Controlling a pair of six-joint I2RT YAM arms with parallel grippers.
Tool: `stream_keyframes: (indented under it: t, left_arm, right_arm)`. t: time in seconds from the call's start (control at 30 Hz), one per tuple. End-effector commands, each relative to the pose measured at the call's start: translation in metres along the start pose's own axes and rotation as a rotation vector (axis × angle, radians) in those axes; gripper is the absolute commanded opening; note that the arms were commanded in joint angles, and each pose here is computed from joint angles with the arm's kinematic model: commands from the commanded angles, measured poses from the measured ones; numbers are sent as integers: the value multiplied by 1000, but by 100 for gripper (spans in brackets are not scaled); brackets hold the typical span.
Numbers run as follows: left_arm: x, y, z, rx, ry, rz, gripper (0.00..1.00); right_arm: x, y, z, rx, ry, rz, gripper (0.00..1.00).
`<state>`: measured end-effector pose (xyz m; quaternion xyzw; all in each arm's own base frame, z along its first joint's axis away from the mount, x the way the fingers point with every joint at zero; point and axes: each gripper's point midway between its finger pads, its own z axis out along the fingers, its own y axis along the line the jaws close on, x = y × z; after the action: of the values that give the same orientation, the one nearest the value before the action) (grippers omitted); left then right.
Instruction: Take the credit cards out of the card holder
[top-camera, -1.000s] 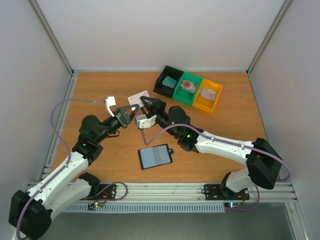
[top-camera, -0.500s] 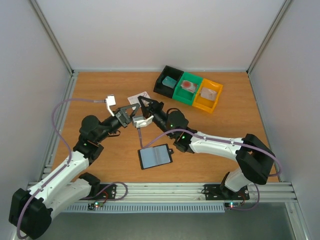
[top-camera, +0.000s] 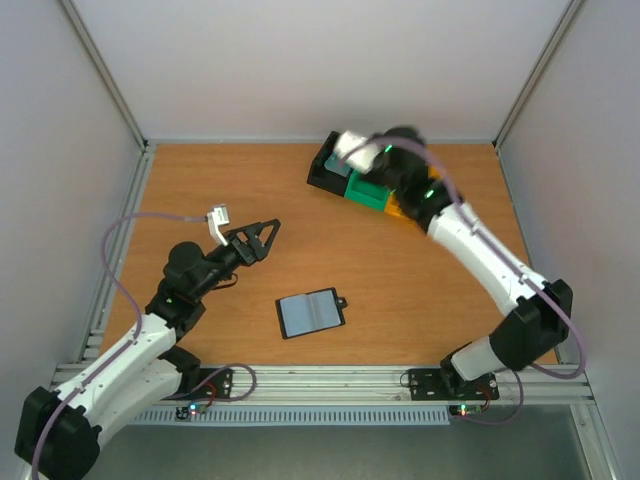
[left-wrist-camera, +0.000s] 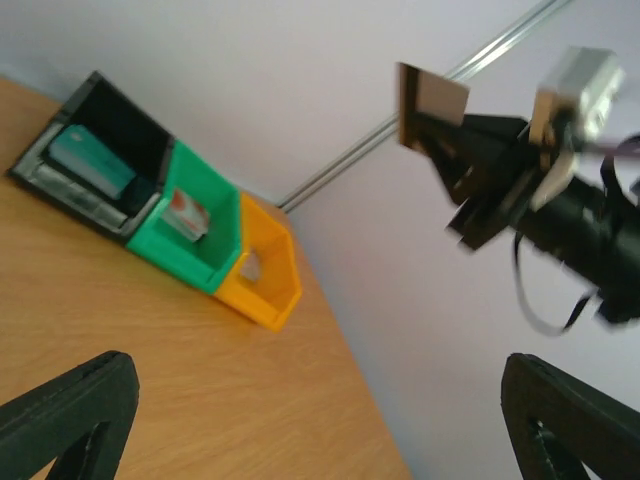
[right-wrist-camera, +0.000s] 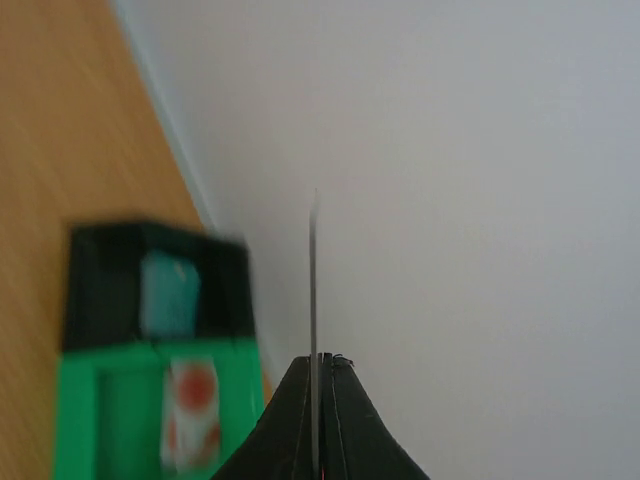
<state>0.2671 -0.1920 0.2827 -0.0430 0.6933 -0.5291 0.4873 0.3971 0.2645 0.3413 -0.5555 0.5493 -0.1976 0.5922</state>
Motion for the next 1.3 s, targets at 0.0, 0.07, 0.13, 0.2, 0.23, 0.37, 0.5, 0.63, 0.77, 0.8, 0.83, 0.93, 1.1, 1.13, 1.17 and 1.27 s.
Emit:
stream_keyframes:
  t: [0.0,0.07,0.13,0.2,0.23,0.37,0.5,0.63,0.77,0.8,0.83,0.93,1.1,1.13,1.17,1.27]
  left_arm:
    - [8,31,-7,-106,-22,42,99]
    - [11,43,-8,-141,-24,66,100]
    - [14,52,-10,-169,-23,87,99]
    - [17,62,-11,-198,-22,100,99]
    - [19,67,-12,-213,-20,102,99]
    - [23,84,-12,-261,-9,106,99]
    - [26,96,-9,-292,-6,84,99]
    - [28,107,-8,-325,-3,66,99]
    - [28,116,-8,-356,-1,54,99]
    - [28,118,-8,-362,-1,50,99]
    - [29,120,-8,-368,1,45,99]
    - [29,124,-7,-379,1,30,99]
    - [32,131,-6,-398,10,10,99]
    - [33,131,-6,-399,13,8,99]
    - [34,132,-6,-403,17,5,99]
    - [33,133,-7,-408,19,5,99]
  right_arm:
    - [146,36,-15,-346,493,424,1]
    - [190,41,-7,-389,638,474,1]
    - [225,41,-1,-404,735,522,1]
    - [255,37,6,-397,787,560,1]
    - [269,34,9,-390,803,579,1]
    - [307,31,26,-387,833,626,1]
    - [331,44,45,-426,854,606,1]
    - [342,55,62,-472,875,613,1]
    - [359,63,72,-475,914,530,1]
    - [361,64,73,-474,922,506,1]
    - [362,64,74,-477,925,485,1]
    - [359,68,72,-506,915,462,1]
    - [361,74,83,-515,861,425,1]
    - [366,74,87,-497,863,395,1]
    - [371,75,92,-484,861,364,1]
    - [381,79,99,-465,853,276,1]
